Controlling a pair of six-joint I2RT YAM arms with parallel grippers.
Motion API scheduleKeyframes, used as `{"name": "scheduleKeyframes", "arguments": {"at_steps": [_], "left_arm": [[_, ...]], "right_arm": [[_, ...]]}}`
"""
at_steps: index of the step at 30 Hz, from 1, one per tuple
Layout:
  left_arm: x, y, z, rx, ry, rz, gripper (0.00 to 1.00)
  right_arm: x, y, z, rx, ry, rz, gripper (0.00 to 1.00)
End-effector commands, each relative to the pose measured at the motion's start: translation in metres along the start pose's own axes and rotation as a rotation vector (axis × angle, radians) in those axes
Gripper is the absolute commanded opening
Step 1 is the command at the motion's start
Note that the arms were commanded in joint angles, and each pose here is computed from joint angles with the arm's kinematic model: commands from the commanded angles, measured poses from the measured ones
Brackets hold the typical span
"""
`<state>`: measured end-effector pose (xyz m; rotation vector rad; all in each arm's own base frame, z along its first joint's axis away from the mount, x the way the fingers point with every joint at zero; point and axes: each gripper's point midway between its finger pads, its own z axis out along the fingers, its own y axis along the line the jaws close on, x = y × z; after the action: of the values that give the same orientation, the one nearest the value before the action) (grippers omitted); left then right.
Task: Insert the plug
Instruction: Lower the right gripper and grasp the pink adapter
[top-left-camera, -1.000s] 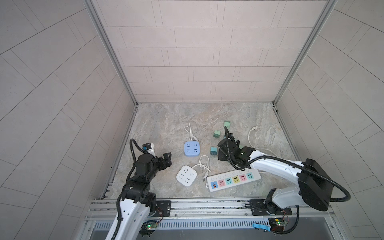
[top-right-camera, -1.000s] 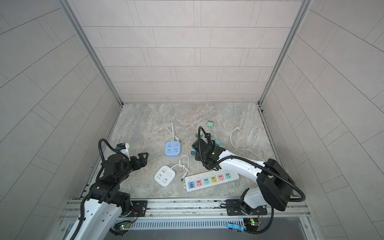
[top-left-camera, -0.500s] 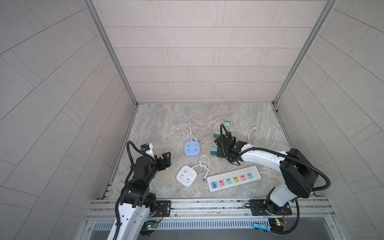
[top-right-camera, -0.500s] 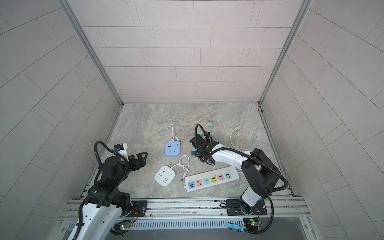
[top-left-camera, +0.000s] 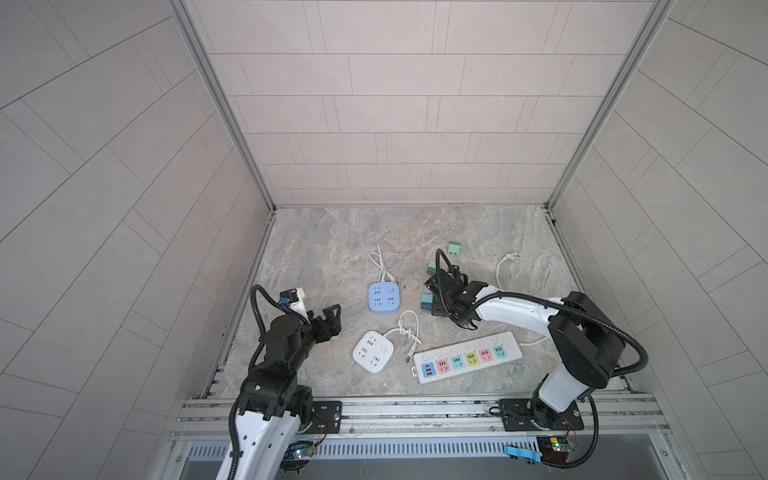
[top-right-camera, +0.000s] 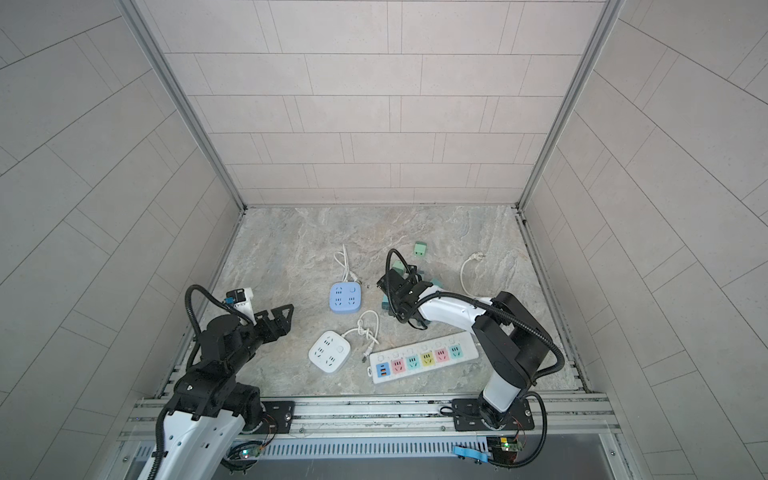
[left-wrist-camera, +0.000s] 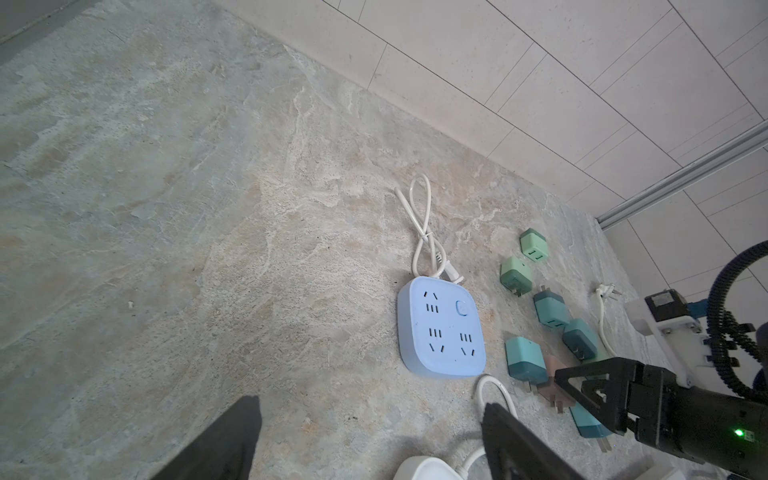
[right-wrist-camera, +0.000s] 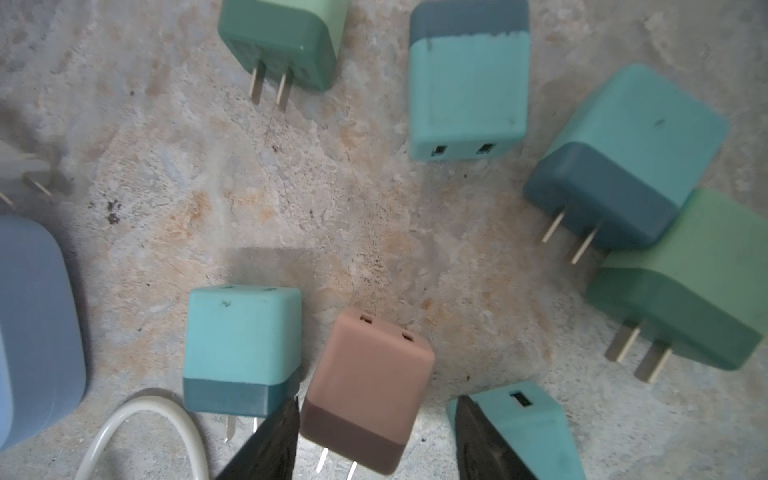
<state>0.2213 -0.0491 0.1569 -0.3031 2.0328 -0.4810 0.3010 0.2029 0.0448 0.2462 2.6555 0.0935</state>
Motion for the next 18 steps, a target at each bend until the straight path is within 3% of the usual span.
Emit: {"name": "scheduleKeyframes", "arguments": {"at_steps": [1,7,11,18], "left_arm": [[0.004,0.005,0.0,-0.02,0.004,-0.011,0.9],[0.005,0.005,0.001,-0.023,0.008,-0.012,0.9],[0.004,0.006,0.002,-0.025,0.009,-0.012,0.9],[0.004,0.005,0.003,-0.026,0.008,-0.012,0.9]], "right_arm": [[0.003,0.001,0.005,0.005,0.011,0.013,0.62],[0.006,0.004,0.014,0.02,0.032,-0.009,0.61],[0.006,0.008,0.017,0.016,0.048,-0.024,0.54],[0.003,0.002,0.013,0.041,0.028,-0.047,0.54]]}}
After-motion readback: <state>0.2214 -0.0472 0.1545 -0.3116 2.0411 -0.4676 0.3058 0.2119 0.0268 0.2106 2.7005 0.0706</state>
